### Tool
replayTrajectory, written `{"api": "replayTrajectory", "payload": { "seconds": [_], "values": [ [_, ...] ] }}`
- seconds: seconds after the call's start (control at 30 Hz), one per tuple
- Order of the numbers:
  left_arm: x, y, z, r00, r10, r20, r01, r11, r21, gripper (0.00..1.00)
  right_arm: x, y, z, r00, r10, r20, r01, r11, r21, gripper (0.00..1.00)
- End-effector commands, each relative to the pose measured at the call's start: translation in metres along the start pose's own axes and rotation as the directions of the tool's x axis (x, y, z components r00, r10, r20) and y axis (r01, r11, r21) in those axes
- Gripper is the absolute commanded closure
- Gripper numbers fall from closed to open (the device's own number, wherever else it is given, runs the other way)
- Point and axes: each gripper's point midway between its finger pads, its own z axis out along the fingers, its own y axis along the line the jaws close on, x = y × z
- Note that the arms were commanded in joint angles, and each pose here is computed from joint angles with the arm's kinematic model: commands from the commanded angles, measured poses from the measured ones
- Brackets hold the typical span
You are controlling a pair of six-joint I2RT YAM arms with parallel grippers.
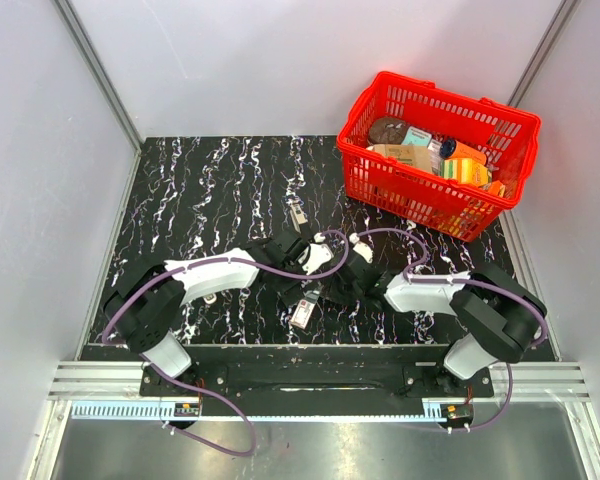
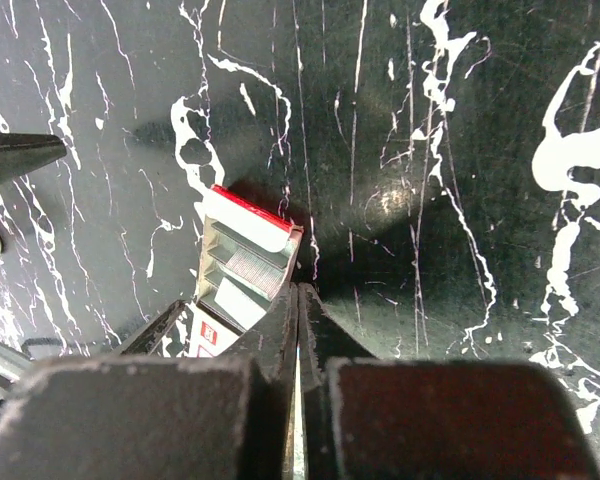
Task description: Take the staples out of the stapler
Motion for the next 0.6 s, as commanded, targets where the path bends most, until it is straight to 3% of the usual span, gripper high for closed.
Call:
{"api": "replayTrajectory", "payload": {
  "seconds": [0.0,0.57],
  "values": [
    [-0.010,0.006,0.004,1.000,-0.006,0.027,0.007,0.999,-0.037,0.07,0.005,0.010,-0.002,1.000,-0.006,-0.008,0.006,0.999,-0.035,1.00],
    [-0.013,0.010,0.005,1.000,-0.009,0.023,0.010,0.998,-0.055,0.07,0.000,0.019,-0.021,0.998,0.011,0.061,-0.002,0.989,-0.145,1.00]
  ]
}}
